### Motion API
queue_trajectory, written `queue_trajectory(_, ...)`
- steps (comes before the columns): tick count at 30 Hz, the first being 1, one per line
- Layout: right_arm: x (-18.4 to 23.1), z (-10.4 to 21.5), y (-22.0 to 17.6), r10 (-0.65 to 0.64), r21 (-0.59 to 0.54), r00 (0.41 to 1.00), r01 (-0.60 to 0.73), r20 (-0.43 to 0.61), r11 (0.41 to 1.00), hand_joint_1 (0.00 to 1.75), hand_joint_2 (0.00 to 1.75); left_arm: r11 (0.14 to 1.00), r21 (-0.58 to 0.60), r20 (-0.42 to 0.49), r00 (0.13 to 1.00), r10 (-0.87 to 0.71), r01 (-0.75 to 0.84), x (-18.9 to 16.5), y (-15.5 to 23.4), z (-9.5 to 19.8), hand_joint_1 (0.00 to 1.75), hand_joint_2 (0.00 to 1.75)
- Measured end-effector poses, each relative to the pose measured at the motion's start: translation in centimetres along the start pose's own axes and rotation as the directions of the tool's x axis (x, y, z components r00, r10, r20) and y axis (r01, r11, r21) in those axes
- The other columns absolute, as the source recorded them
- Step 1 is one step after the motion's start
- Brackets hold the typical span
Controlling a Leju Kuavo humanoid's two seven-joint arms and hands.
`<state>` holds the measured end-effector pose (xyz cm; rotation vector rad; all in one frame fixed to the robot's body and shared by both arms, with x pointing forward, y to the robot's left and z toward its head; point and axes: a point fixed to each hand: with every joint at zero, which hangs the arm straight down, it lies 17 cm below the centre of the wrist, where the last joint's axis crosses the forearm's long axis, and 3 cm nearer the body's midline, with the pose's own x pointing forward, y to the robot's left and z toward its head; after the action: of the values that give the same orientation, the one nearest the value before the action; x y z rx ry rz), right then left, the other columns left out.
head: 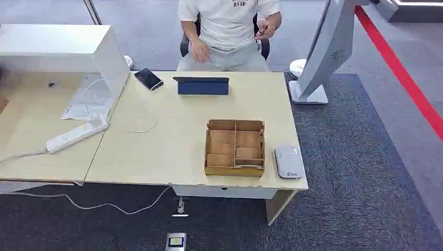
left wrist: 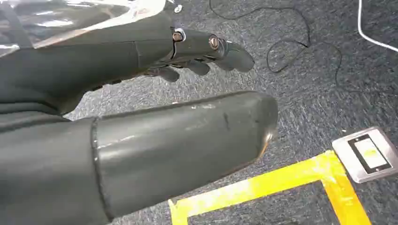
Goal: Pass the card to the sensor for recognition and then transmit it.
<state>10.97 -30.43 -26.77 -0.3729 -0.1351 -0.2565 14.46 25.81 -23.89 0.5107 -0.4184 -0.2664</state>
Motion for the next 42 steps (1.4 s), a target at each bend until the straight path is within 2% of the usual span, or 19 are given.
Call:
queue_trajectory(5,1.9,0.0,-0.4,-0.379,-0.015,0.926,0.379,0.008,0.925,0.0,1.75,1.0,-0.003,-0.004,1.0,0.005,-0.006,-0.1,-0.1,0.1,0.0,0.0)
queue_trajectory(10,3.8,0.1,-0.8,-0.515,-0.014,0.856,0.516,0.038,0.857,0.0,1.75,1.0,-0.006,-0.005,1.0,0.017,-0.017,0.0,-0.2,0.2,0.0,0.0)
queue_trajectory(12,5.4,0.2,-1.6,-0.602,-0.014,0.791,0.606,0.105,0.795,0.0,1.75,1.0,-0.007,-0.002,1.0,0.023,-0.023,0.0,-0.2,0.2,0.0,0.0)
queue_trajectory(14,8.8,0.8,-3.3,-0.66,0.005,0.707,0.681,0.253,0.732,0.0,1.75,1.0,-0.006,0.012,1.0,0.017,-0.017,0.2,-0.2,0.2,0.0,0.0)
queue_trajectory(17,15.5,2.8,-4.4,-0.7,0.135,0.571,0.726,0.429,0.675,0.0,1.75,1.0,-0.002,0.045,0.999,-0.007,0.007,0.8,-0.1,0.2,0.0,0.0)
queue_trajectory(19,17.4,2.8,-4.8,-0.784,0.193,0.479,0.791,0.396,0.58,0.0,1.75,1.0,0.0,0.066,0.998,-0.015,0.015,1.2,-0.1,0.2,0.0,0.0)
queue_trajectory(21,12.8,-0.1,-10.0,-0.85,0.025,0.418,0.893,0.319,0.449,0.0,1.75,1.0,0.001,0.079,0.997,-0.011,0.011,1.7,-0.1,0.2,0.0,0.0)
queue_trajectory(22,8.6,-1.4,-15.1,-0.887,-0.126,0.334,0.942,0.32,0.31,0.0,1.75,1.0,0.0,0.086,0.996,-0.009,0.009,1.8,-0.1,0.2,0.0,0.0)
queue_trajectory(24,4.1,-0.5,-23.8,-0.862,-0.314,0.21,0.947,0.461,0.063,0.0,1.75,1.0,-0.004,0.087,0.996,-0.009,0.01,1.4,-0.3,0.4,0.0,0.0)
queue_trajectory(25,6.5,0.9,-26.9,-0.811,-0.246,0.163,0.969,0.562,0.024,0.0,1.75,1.0,-0.001,0.093,0.996,-0.014,0.014,1.4,-0.1,0.3,0.0,0.0)
queue_trajectory(26,10.2,2.8,-28.4,-0.758,-0.143,0.121,0.989,0.64,0.036,0.0,1.75,1.0,0.003,0.108,0.994,-0.019,0.018,1.9,0.0,0.3,0.0,0.0)
queue_trajectory(28,18.2,7.9,-28.4,-0.656,0.04,0.094,0.982,0.749,0.186,0.0,1.75,1.0,0.009,0.153,0.988,-0.028,0.027,3.8,0.0,0.2,0.0,0.0)
queue_trajectory(31,27.6,17.8,-24.9,-0.362,0.112,0.113,0.831,0.925,0.545,0.0,1.75,0.999,0.013,0.19,0.98,-0.051,0.05,5.0,-0.3,0.5,0.0,0.0)
queue_trajectory(32,30.8,22.6,-22.7,-0.173,0.061,0.08,0.729,0.982,0.682,0.0,1.75,0.998,0.014,0.193,0.979,-0.059,0.058,4.9,-0.4,0.6,0.0,0.0)
queue_trajectory(33,33.0,26.9,-20.4,-0.015,0.0,0.018,0.642,1.0,0.766,0.0,1.75,0.998,0.014,0.191,0.979,-0.063,0.062,4.6,-0.4,0.6,0.0,0.0)
queue_trajectory(35,35.4,34.0,-16.0,0.195,-0.101,-0.126,0.527,0.973,0.844,0.0,1.75,0.998,0.01,0.189,0.98,-0.06,0.059,4.5,-0.6,0.7,0.0,0.0)
queue_trajectory(36,35.8,36.3,-14.4,0.223,-0.105,-0.18,0.501,0.958,0.859,0.0,1.75,0.998,0.008,0.187,0.981,-0.056,0.055,4.6,-0.7,0.8,0.0,0.0)
queue_trajectory(39,36.1,41.5,-11.8,0.147,0.01,-0.3,0.466,0.943,0.885,0.0,1.75,0.999,0.0,0.168,0.985,-0.032,0.032,4.3,-0.7,0.7,0.0,0.0)
queue_trajectory(42,35.7,45.9,-9.8,0.143,0.052,-0.408,0.43,0.901,0.901,0.0,1.75,1.0,-0.008,0.149,0.989,-0.006,0.007,4.1,-0.9,0.7,0.0,0.0)
